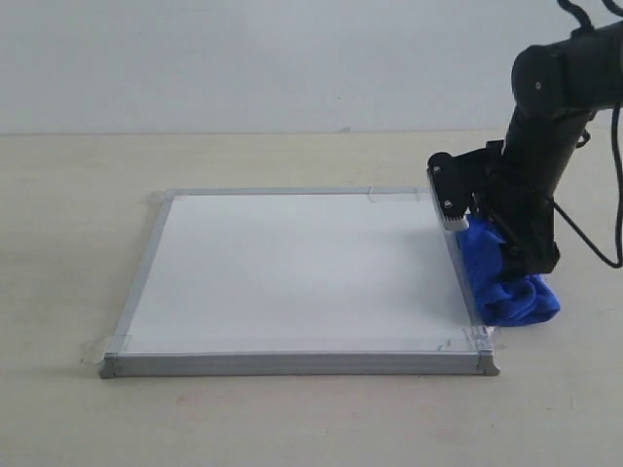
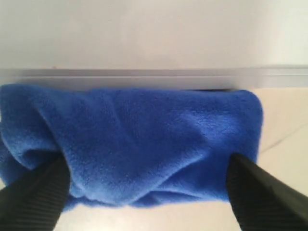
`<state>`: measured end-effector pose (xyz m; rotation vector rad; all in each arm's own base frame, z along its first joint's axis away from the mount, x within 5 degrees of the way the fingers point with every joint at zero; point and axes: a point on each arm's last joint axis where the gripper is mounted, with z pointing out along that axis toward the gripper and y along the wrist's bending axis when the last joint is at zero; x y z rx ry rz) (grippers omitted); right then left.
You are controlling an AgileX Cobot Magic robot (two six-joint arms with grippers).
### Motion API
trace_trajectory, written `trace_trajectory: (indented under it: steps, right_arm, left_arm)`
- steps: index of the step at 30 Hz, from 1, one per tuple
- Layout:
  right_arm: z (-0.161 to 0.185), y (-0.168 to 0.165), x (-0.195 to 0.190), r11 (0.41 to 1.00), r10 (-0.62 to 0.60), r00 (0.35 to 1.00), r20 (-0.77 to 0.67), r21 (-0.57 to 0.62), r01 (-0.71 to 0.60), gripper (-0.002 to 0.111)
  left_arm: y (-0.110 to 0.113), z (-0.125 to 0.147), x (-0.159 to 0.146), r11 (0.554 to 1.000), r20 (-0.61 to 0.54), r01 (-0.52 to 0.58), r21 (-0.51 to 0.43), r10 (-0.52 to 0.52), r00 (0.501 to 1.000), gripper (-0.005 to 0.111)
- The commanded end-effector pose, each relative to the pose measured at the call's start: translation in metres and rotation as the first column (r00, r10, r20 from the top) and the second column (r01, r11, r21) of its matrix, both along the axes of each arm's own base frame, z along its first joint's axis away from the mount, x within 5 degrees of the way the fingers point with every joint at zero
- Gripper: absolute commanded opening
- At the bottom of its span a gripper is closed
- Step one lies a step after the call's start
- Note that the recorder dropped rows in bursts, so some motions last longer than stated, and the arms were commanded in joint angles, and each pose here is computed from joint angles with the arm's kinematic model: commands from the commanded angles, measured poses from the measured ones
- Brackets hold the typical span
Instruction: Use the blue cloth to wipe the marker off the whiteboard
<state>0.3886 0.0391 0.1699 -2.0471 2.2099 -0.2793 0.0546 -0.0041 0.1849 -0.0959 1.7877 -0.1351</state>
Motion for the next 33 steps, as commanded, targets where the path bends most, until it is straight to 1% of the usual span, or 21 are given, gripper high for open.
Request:
trace_trajectory:
  steps: [1,4,5,6,8,9,10,11,12,13,17,18,19,20,21,23,24,25,26,28,33]
  right_arm:
    - [0.043,-0.003,-0.009,0.999,0.046,0.995,0.094,-0.029,-0.043,0.078]
    - [0.071,-0.004,-0.016,0.999,0.043,0.985,0.165,-0.020,-0.040,0.078]
    - [0.086,-0.005,-0.021,0.999,0.038,0.978,0.205,-0.015,-0.036,0.078]
    - [0.093,-0.005,-0.024,1.000,0.013,0.974,0.224,0.001,-0.014,0.078]
    - [0.115,-0.004,-0.034,0.986,-0.155,0.950,0.270,0.108,0.130,0.078]
    - [0.122,-0.003,-0.038,0.965,-0.243,0.931,0.271,0.169,0.203,0.078]
    - [0.134,-0.002,-0.046,0.901,-0.404,0.880,0.251,0.277,0.335,0.078]
    - [0.141,-0.001,-0.051,0.852,-0.488,0.841,0.235,0.336,0.401,0.078]
    - [0.149,0.001,-0.055,0.783,-0.577,0.791,0.203,0.414,0.464,0.078]
    - [0.155,0.001,-0.058,0.742,-0.622,0.759,0.193,0.456,0.492,0.078]
    - [0.161,0.002,-0.060,0.634,-0.722,0.676,0.144,0.530,0.564,0.078]
    - [0.161,0.002,-0.061,0.582,-0.762,0.638,0.110,0.547,0.602,0.073]
    - [0.161,0.002,-0.061,0.551,-0.784,0.614,0.091,0.557,0.621,0.066]
    - [0.161,0.002,-0.060,0.523,-0.802,0.593,0.075,0.567,0.636,0.056]
    - [0.162,0.002,-0.060,0.501,-0.815,0.576,0.064,0.576,0.646,0.033]
    - [0.161,0.001,-0.061,0.461,-0.838,0.544,0.033,0.576,0.675,0.001]
    - [0.159,0.001,-0.064,0.413,-0.863,0.506,-0.009,0.564,0.715,0.001]
    - [0.158,0.001,-0.066,0.411,-0.865,0.502,-0.022,0.544,0.732,0.001]
    - [0.156,0.000,-0.071,0.419,-0.864,0.501,-0.042,0.490,0.764,0.001]
    - [0.156,0.000,-0.077,0.413,-0.866,0.496,-0.066,0.466,0.783,0.001]
    - [0.157,0.007,-0.097,0.358,-0.849,0.504,-0.157,0.531,0.768,0.001]
  left_arm:
    - [0.000,0.003,0.000,1.000,0.021,-0.004,0.007,0.004,1.000,0.004]
    - [0.000,0.003,0.000,1.000,0.021,-0.004,0.007,0.004,1.000,0.004]
    - [0.000,0.003,0.000,1.000,0.021,-0.004,0.007,0.004,1.000,0.004]
    - [0.000,0.003,0.000,1.000,0.021,-0.004,0.007,0.004,1.000,0.004]
    - [0.000,0.003,0.000,1.000,0.021,-0.004,0.007,0.004,1.000,0.004]
    - [0.000,0.003,0.000,1.000,0.021,-0.004,0.007,0.004,1.000,0.004]
    - [0.000,0.003,0.000,1.000,0.021,-0.004,0.007,0.004,1.000,0.004]
    - [0.000,0.003,0.000,1.000,0.021,-0.004,0.007,0.004,1.000,0.004]
    - [0.000,0.003,0.000,1.000,0.021,-0.004,0.007,0.004,1.000,0.004]
    - [0.000,0.003,0.000,1.000,0.021,-0.004,0.007,0.004,1.000,0.004]
    - [0.000,0.003,0.000,1.000,0.021,-0.004,0.007,0.004,1.000,0.004]
    - [0.000,0.003,0.000,1.000,0.021,-0.004,0.007,0.004,1.000,0.004]
    - [0.000,0.003,0.000,1.000,0.021,-0.004,0.007,0.004,1.000,0.004]
    - [0.000,0.003,0.000,1.000,0.021,-0.004,0.007,0.004,1.000,0.004]
    - [0.000,0.003,0.000,1.000,0.021,-0.004,0.007,0.004,1.000,0.004]
    - [0.000,0.003,0.000,1.000,0.021,-0.004,0.007,0.004,1.000,0.004]
    - [0.000,0.003,0.000,1.000,0.021,-0.004,0.007,0.004,1.000,0.004]
    - [0.000,0.003,0.000,1.000,0.021,-0.004,0.007,0.004,1.000,0.004]
    - [0.000,0.003,0.000,1.000,0.021,-0.004,0.007,0.004,1.000,0.004]
    - [0.000,0.003,0.000,1.000,0.021,-0.004,0.007,0.004,1.000,0.004]
    - [0.000,0.003,0.000,1.000,0.021,-0.004,0.007,0.004,1.000,0.004]
